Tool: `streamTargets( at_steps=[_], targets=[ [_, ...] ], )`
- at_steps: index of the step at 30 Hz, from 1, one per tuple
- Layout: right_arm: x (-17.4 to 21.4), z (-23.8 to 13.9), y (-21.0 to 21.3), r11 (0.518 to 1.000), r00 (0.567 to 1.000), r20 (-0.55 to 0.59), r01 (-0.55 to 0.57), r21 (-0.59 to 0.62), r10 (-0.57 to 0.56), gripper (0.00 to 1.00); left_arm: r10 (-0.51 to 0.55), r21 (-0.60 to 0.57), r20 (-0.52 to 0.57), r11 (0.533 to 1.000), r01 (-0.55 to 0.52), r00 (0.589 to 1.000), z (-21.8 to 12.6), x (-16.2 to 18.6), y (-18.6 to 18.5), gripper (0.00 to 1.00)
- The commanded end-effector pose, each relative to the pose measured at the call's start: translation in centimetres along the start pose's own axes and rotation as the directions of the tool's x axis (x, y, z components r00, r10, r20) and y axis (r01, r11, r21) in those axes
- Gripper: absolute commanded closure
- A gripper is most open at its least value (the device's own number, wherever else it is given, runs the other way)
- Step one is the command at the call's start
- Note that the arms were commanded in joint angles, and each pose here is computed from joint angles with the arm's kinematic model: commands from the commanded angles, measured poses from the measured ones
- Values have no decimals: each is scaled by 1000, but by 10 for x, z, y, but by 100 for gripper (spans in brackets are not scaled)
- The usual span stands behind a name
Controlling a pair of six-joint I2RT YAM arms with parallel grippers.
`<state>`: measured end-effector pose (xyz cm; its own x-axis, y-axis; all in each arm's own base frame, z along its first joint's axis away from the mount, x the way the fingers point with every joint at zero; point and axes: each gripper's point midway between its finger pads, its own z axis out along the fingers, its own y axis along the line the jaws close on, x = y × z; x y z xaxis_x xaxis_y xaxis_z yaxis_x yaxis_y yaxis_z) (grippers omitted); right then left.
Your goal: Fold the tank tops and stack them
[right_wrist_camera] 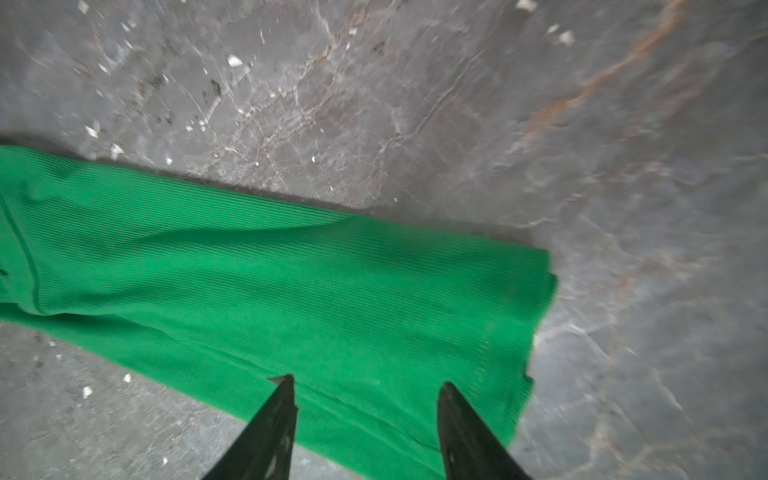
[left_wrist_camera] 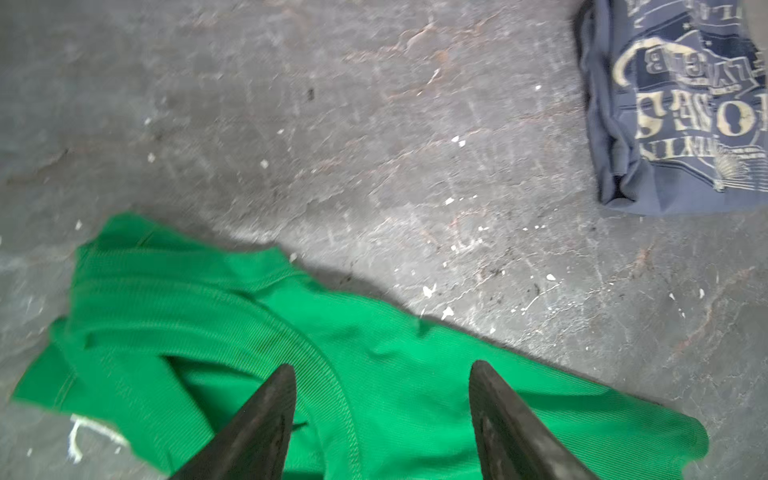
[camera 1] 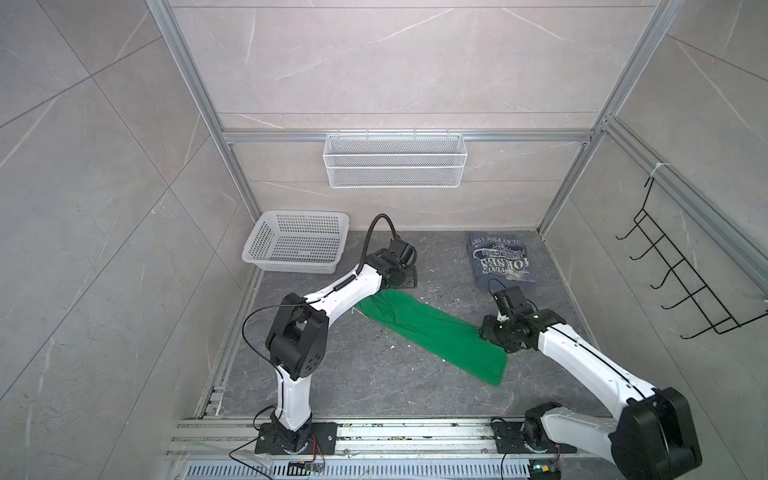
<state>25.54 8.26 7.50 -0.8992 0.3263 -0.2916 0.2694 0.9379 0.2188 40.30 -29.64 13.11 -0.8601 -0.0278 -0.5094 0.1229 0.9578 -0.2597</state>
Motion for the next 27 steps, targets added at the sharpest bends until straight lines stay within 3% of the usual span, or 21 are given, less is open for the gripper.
streamTargets(
  at_steps=[1, 9, 16, 22, 27],
  targets=[
    [1, 13, 10, 999, 998, -36, 47, -9, -47, 44, -121, -73, -90, 991, 115, 988, 21, 27, 31, 32],
    [34, 41, -9, 997, 990, -138, 35, 76, -24, 43, -142, -99, -157, 987, 128, 977, 68, 42, 47, 33],
    [98, 54, 1, 998, 964, -264, 48, 46, -34, 44, -47, -72, -174, 997, 34, 984, 102, 31, 45, 33],
    [142, 50, 49, 993, 961, -253, 117, -14, -116, 44, 91, 40, -181, 996, -85, 979, 138, 18, 22, 33],
    [155, 36, 122, 980, 967, -172, 170, -104, -186, 43, 143, 132, -165, 984, -122, 976, 155, -5, -6, 33]
  ],
)
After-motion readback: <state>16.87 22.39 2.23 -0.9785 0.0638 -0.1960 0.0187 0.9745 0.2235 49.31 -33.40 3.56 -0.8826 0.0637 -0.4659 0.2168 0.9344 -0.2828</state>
